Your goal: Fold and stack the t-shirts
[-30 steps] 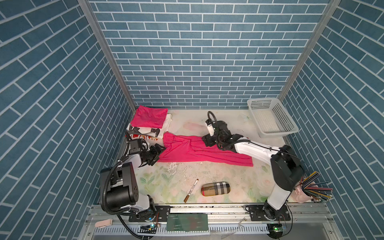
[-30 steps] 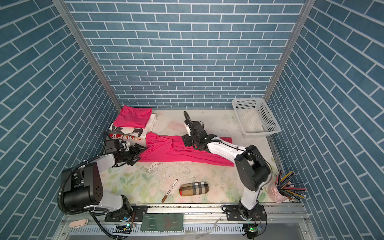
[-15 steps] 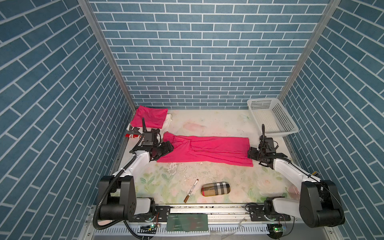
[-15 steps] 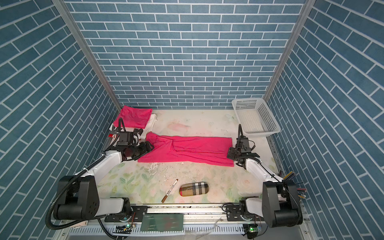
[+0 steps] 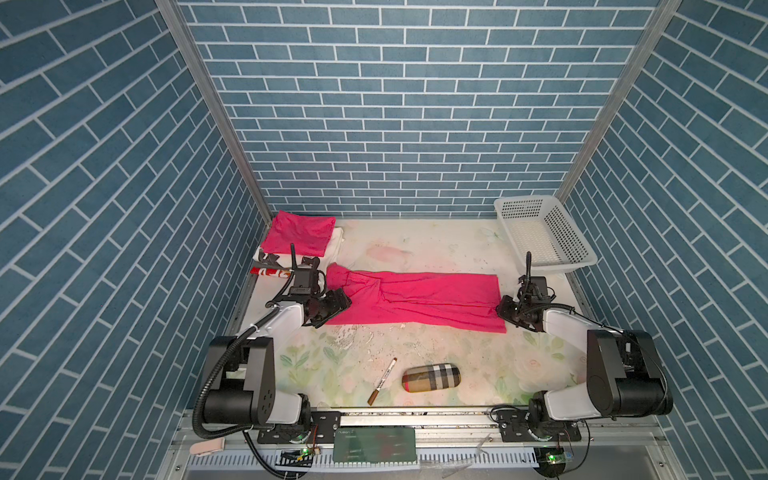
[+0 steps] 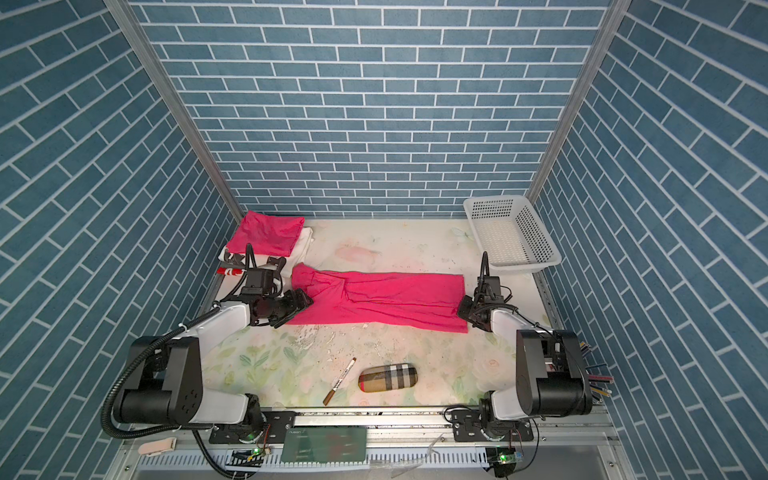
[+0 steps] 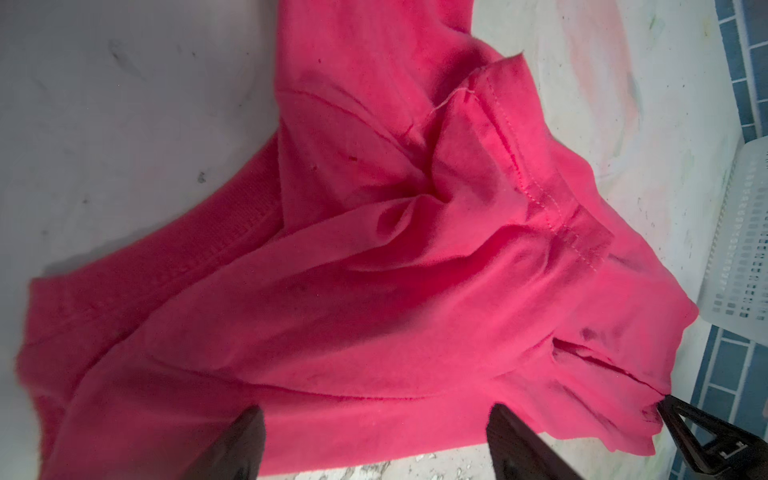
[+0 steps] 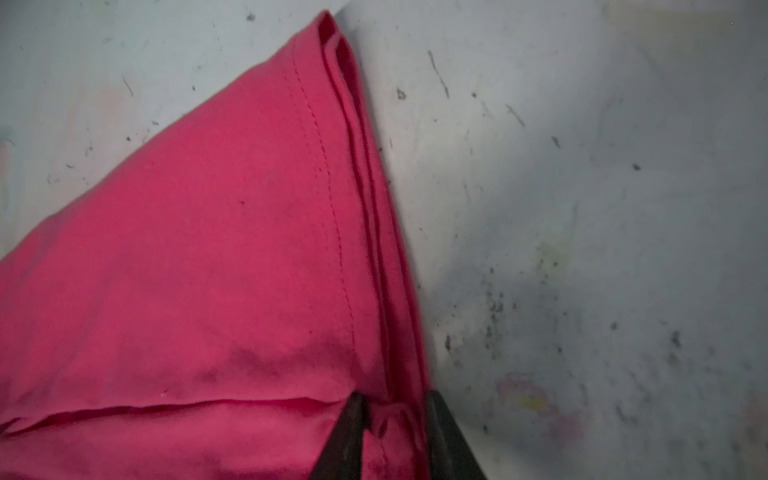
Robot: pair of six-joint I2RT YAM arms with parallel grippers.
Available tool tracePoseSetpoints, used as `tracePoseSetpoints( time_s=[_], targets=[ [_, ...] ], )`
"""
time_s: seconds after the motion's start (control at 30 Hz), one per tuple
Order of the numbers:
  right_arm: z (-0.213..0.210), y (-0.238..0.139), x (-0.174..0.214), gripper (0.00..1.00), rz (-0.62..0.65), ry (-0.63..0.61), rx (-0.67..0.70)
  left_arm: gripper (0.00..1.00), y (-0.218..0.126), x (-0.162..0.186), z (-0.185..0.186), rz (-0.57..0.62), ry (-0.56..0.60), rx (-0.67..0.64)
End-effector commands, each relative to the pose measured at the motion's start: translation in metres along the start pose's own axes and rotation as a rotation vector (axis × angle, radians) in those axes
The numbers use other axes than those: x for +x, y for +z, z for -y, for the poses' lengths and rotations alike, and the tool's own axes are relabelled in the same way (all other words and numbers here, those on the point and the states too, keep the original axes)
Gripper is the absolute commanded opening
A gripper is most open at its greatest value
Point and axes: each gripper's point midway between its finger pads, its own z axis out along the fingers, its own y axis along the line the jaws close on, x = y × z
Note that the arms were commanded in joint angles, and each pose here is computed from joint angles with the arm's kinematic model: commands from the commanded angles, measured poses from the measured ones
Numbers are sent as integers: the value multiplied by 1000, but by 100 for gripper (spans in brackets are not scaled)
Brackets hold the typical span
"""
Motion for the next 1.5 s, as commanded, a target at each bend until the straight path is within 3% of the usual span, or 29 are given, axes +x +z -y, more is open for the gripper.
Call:
tracePoseSetpoints(
  time_s=[0.0,0.13,0.3,0.53,0.7,0.87,1.03,1.13,1.2,1.3,1.33,1.47],
  targets=[
    [-2,-4,-5,20,23,10,-6,86,0,-3,2,-3,13,-13],
    [-2,-5,-9,20,32,4,0,86,-17,-16,-19,45,63,-187],
    [-7,-7,-13,40,35,1,-17,86,-35,-21,-39,95,63,-322],
    [-10,-18,-3,49,38,-4,-49,84,-30,-23,-64,116,-7,-316],
    [-12,-17,9,51,19,1,-85,74,-8,-19,-56,80,-50,-212],
    [-12,-16,15,51,12,4,-99,65,-5,-17,-60,84,-64,-218],
    [-10,-15,18,51,7,-5,-92,62,-16,-17,-60,103,-49,-234],
    [-11,-15,18,51,6,-4,-97,48,-22,-17,-59,115,-32,-238],
    [-11,-15,17,51,8,-2,-97,27,-24,-16,-59,113,-26,-240],
    [-13,-16,16,51,9,-2,-101,23,-22,-13,-60,105,-29,-233],
    [-13,-16,15,51,11,-1,-102,16,-20,-11,-59,97,-31,-223],
    [-15,-18,12,51,13,-2,-107,6,-13,-6,-58,66,-39,-194]
  ],
)
